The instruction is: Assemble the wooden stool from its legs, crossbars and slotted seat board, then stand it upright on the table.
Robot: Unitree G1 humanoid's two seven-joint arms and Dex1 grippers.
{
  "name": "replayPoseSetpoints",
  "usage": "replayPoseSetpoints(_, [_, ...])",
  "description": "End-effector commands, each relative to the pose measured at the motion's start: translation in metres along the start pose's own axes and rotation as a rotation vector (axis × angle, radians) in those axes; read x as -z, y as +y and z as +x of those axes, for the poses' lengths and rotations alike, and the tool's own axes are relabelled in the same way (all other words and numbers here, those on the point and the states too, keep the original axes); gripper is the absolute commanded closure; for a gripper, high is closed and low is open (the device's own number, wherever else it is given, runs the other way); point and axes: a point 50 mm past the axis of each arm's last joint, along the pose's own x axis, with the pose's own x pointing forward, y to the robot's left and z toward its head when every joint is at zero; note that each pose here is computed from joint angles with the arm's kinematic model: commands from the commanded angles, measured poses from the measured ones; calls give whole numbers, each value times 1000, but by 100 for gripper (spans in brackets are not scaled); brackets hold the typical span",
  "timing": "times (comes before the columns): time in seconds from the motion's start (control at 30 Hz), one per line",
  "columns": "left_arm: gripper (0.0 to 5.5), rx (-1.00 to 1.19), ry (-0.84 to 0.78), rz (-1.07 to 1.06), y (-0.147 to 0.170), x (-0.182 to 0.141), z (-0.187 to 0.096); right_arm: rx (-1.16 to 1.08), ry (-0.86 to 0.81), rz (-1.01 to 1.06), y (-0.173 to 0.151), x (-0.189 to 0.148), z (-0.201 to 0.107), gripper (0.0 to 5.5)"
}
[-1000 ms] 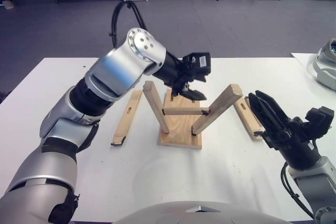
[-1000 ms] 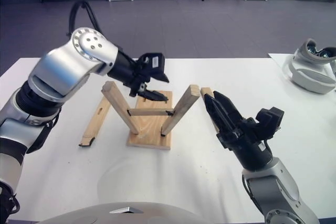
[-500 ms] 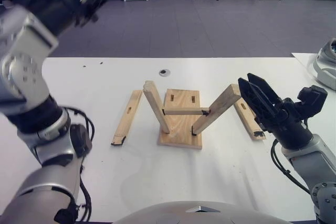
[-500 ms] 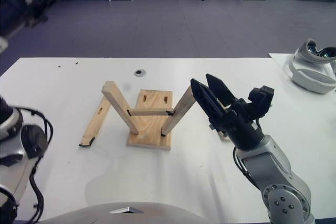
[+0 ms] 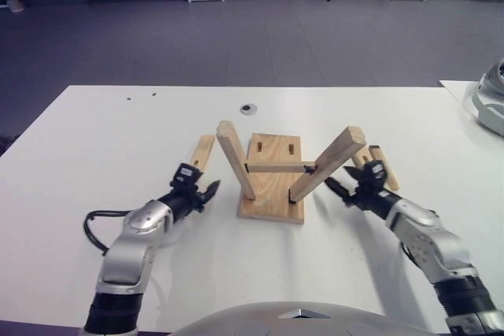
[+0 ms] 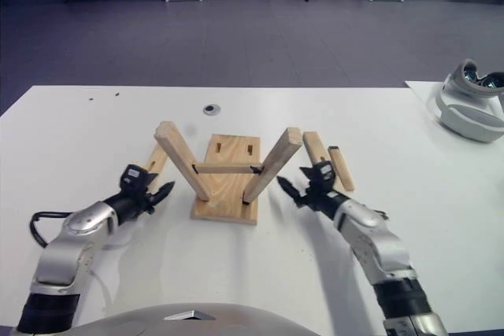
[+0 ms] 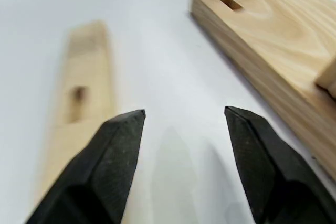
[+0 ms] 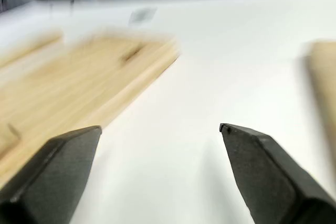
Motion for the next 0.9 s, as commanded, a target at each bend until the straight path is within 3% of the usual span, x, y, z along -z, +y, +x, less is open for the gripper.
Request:
replayPoseSetpoints(0.03, [270,67,65,41,-1,2,12,-65,63,-122,7,1,23,129])
replayPoseSetpoints(0.23, [270,160,18,-33,-9,-15,47,-4,80,-196,3,-7,57,129])
replayPoseSetpoints(0.33, [270,110,-29,-70,-2,-19,49,136,-44,-185,-14,-26,52,129])
replayPoseSetpoints(0.43, [270,90,-76,-95,-1,-20,36,259,-267,-141,-25,-56,19,129])
replayPoseSetpoints(0.53, [270,-20,-173,-121,4,-26,6,313,-640,-20,-20,-114,-55,129])
replayPoseSetpoints(0.6, [270,-111,-304,-129,8,-41,-11,237,-885,23,-1,-165,-93,129])
replayPoseSetpoints(0.7, [270,-184,-412,-142,8,-53,-22,68,-1054,26,32,-218,-106,129])
replayPoseSetpoints(0.8, [270,-251,-453,-156,12,-58,-23,-266,-988,13,87,-235,-84,129])
replayPoseSetpoints(0.9, [270,-282,-462,-160,17,-61,-19,-456,-672,59,110,-197,-49,129])
